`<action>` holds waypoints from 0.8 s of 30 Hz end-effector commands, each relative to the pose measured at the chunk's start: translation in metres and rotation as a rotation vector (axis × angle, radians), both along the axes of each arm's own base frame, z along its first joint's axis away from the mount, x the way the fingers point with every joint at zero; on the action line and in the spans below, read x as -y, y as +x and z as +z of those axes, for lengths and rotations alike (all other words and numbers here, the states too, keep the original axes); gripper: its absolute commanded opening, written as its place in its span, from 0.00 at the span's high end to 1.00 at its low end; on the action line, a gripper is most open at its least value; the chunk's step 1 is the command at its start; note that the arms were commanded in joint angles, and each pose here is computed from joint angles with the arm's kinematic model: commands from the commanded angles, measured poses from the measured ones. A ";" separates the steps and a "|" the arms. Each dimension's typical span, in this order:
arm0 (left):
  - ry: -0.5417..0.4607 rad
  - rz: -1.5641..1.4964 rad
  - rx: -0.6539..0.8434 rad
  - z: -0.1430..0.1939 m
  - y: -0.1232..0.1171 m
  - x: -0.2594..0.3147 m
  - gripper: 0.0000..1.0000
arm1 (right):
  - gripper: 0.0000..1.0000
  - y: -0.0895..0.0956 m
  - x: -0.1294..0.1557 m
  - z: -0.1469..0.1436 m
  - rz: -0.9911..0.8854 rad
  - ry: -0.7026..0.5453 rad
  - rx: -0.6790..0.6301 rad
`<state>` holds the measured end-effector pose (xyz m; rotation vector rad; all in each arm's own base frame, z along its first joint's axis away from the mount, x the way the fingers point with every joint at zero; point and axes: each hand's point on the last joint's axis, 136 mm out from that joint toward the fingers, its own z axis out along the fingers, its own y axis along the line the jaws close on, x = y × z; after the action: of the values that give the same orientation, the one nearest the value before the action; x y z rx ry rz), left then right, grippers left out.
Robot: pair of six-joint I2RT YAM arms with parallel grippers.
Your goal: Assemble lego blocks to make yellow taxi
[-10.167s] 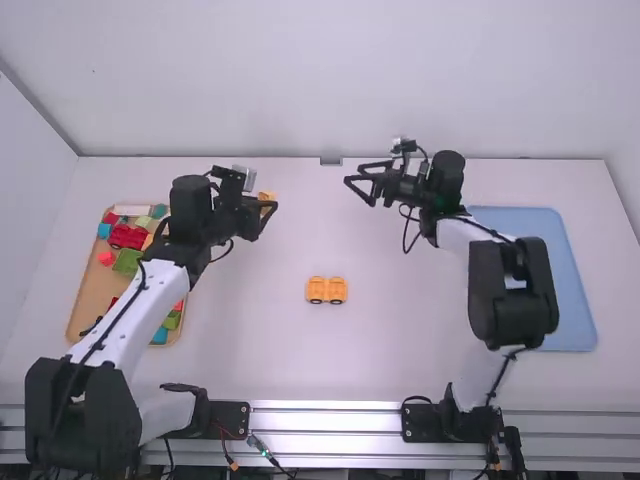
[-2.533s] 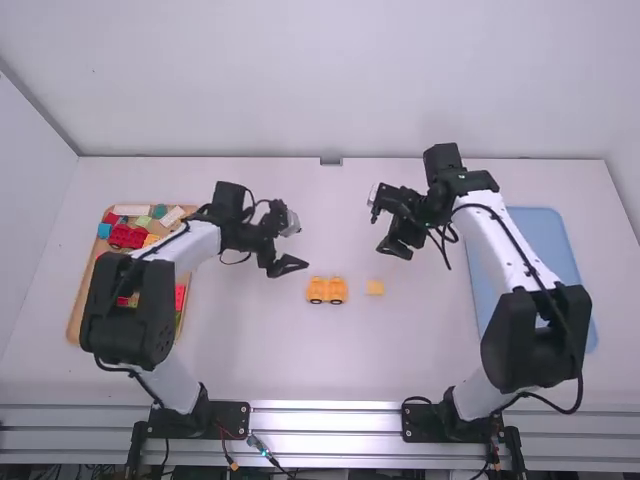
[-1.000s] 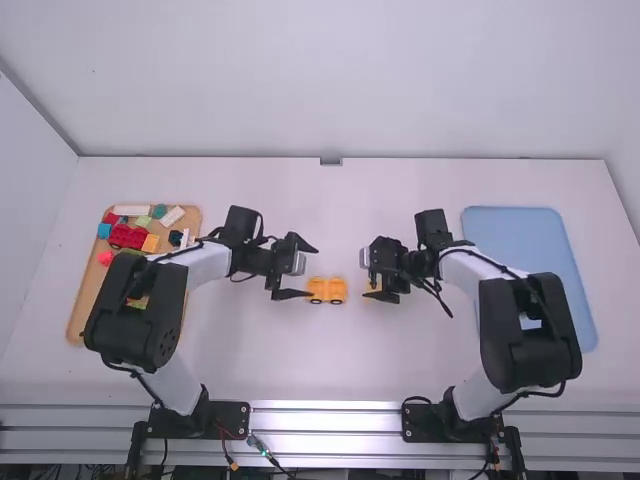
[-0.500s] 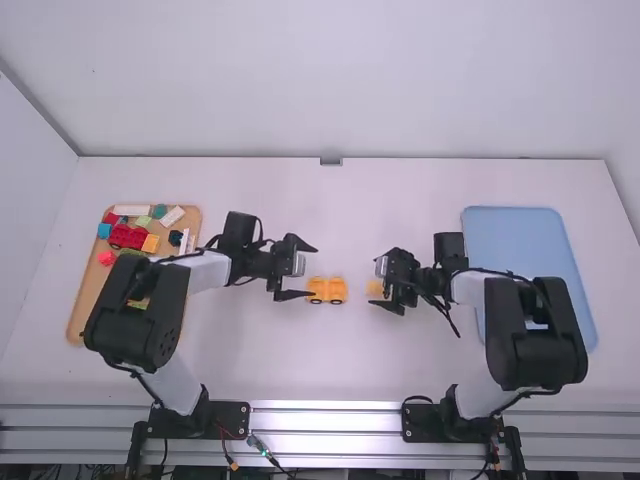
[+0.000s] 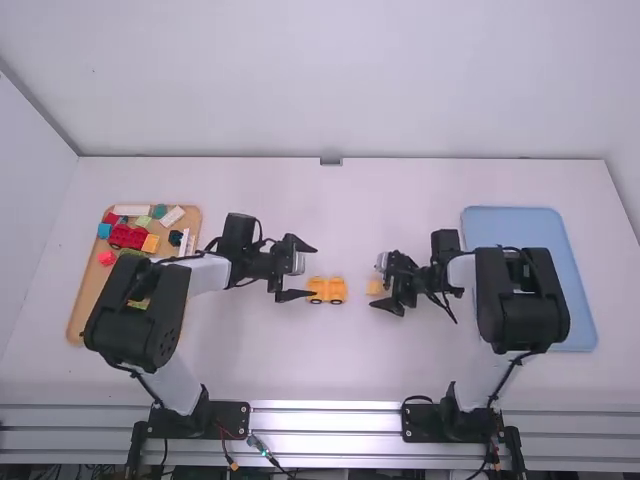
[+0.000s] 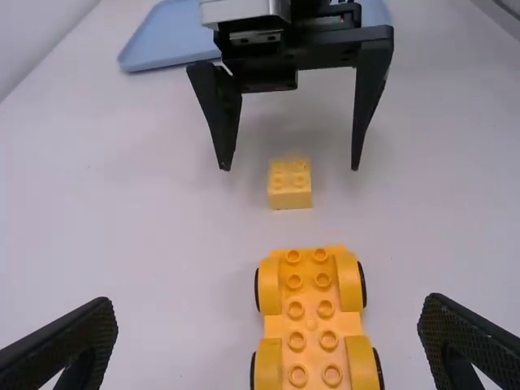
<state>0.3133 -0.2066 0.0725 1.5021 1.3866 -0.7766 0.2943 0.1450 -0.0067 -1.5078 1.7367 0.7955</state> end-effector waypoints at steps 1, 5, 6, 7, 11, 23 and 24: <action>-0.024 -0.013 -0.028 0.000 -0.006 0.000 0.01 | 0.00 0.004 0.000 0.003 0.035 0.015 0.050; -0.029 -0.006 -0.031 0.001 -0.005 0.001 0.01 | 0.07 0.003 0.000 -0.001 0.033 0.009 0.070; -0.030 -0.005 -0.031 0.002 -0.004 0.001 0.01 | 0.08 0.002 -0.001 -0.004 0.039 0.009 0.073; -0.030 -0.006 -0.031 0.002 -0.004 0.001 0.01 | 0.10 0.001 -0.003 -0.007 0.042 0.008 0.072; -0.029 -0.005 -0.036 0.001 -0.005 0.001 0.01 | 0.14 0.005 -0.003 -0.017 0.015 0.015 0.029; -0.029 -0.005 -0.037 0.001 -0.005 0.001 0.01 | 0.44 0.005 0.000 -0.020 0.021 0.036 -0.015; -0.029 -0.005 -0.037 0.001 -0.005 0.001 0.01 | 0.48 0.005 0.000 -0.020 0.021 0.036 -0.016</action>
<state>0.3147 -0.2068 0.0736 1.4876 1.3994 -0.7845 0.2987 0.1444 -0.0249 -1.5118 1.7160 0.8243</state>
